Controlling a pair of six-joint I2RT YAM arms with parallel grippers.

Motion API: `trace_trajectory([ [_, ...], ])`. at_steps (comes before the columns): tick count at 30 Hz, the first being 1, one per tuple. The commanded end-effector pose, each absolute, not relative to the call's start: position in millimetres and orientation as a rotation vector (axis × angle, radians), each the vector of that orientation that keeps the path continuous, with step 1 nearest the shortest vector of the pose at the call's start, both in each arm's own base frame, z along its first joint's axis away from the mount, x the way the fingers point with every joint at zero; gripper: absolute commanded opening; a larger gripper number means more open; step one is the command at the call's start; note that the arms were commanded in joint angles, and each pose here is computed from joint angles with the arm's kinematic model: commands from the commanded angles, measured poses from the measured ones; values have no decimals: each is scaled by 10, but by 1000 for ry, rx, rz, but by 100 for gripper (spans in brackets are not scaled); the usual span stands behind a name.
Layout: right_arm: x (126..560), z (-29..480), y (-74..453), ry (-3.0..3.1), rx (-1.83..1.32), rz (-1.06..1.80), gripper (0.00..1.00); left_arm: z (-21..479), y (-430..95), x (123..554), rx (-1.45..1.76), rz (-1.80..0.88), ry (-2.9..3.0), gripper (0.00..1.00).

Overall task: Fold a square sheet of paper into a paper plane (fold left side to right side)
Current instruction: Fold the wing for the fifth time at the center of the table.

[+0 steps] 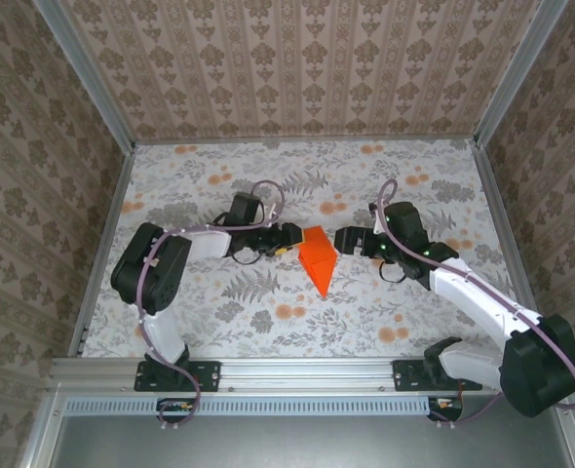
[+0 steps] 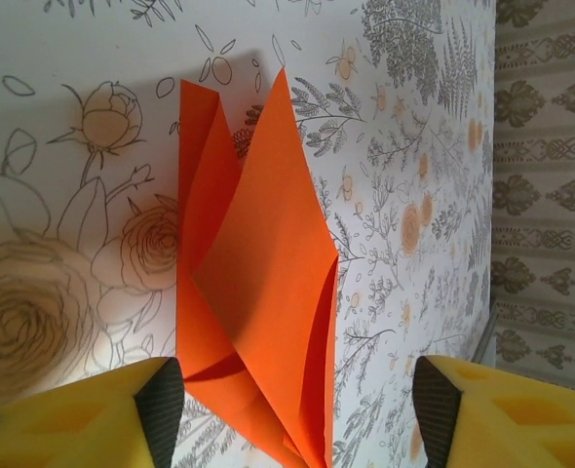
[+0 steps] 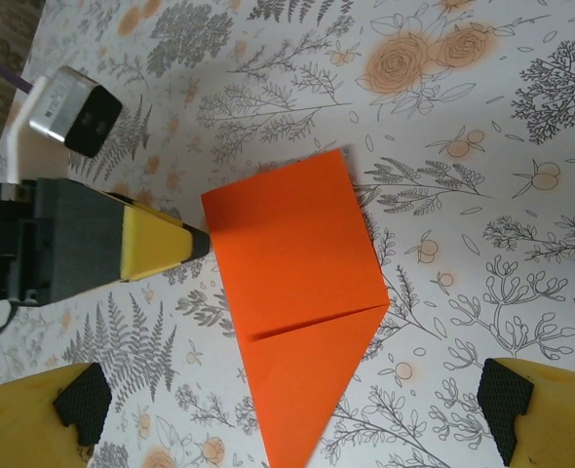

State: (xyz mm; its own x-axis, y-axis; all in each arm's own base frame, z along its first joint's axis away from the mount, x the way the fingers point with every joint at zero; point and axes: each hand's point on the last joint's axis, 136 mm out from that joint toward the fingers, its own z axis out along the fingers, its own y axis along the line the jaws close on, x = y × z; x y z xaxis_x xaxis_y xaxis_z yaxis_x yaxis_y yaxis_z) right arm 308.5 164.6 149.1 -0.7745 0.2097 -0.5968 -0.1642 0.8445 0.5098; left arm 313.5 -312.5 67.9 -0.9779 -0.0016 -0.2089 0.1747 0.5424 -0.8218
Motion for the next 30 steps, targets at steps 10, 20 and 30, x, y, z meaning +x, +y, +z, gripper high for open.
trace_trajectory([
  [10,3120,1296,1676,2374,23,774,99,630,-3235,3361,219,-1433,2498,16],
  [20,3285,1100,1975,2418,-81,941,85,847,-3095,3269,367,-1509,2378,0],
  [30,3562,916,2228,2389,-195,1111,78,878,-2991,3065,512,-1563,2355,0],
])
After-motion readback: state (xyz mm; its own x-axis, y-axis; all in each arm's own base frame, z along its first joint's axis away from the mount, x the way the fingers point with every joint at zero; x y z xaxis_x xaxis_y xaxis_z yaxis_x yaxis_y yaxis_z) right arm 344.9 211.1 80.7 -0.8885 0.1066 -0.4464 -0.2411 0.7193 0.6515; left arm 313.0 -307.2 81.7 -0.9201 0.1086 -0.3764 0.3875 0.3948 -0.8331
